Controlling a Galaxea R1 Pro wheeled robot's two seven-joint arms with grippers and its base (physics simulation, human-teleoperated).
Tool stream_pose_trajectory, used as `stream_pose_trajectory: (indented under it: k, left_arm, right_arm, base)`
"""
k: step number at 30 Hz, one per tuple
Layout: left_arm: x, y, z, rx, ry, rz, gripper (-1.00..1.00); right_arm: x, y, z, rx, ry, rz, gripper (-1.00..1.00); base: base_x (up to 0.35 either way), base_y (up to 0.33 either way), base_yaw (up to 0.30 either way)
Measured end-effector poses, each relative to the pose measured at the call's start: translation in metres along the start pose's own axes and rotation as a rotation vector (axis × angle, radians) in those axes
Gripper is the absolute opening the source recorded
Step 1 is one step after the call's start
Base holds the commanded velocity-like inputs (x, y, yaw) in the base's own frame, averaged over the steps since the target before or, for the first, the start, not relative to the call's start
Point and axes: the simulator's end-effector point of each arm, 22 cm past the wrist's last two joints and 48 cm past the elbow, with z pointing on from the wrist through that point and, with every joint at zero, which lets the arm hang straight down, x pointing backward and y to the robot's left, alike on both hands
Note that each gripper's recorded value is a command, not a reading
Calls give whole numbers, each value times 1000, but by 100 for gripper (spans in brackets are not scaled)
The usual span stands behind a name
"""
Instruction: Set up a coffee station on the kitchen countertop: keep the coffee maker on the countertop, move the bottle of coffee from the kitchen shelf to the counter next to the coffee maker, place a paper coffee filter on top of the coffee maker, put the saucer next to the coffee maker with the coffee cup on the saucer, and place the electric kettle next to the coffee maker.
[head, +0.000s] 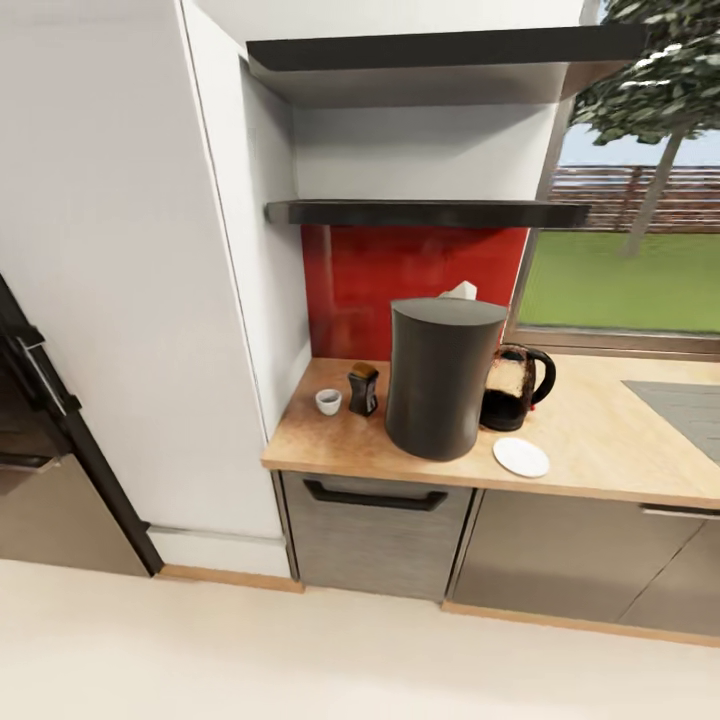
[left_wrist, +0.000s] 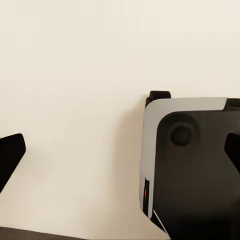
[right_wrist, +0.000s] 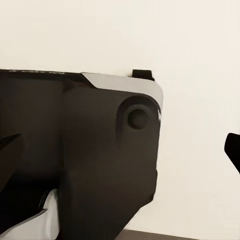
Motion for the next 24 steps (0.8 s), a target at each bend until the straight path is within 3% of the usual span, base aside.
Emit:
stream_pose_trajectory:
  k: [10, 19, 24]
  left_arm:
    - [1, 0, 0, 0, 3, 5, 100]
    - [2, 2, 0, -3, 6, 4, 100]
    - [7, 4, -1, -5, 11, 6, 100]
  right_arm:
    - [0, -1, 0, 3, 0, 6, 100]
    - [0, -3, 0, 5, 1, 9, 100]
    - [0, -3, 0, 5, 0, 8, 100]
  base:
    - [106, 297, 0]
    - [13, 26, 0]
    - [0, 0, -181]
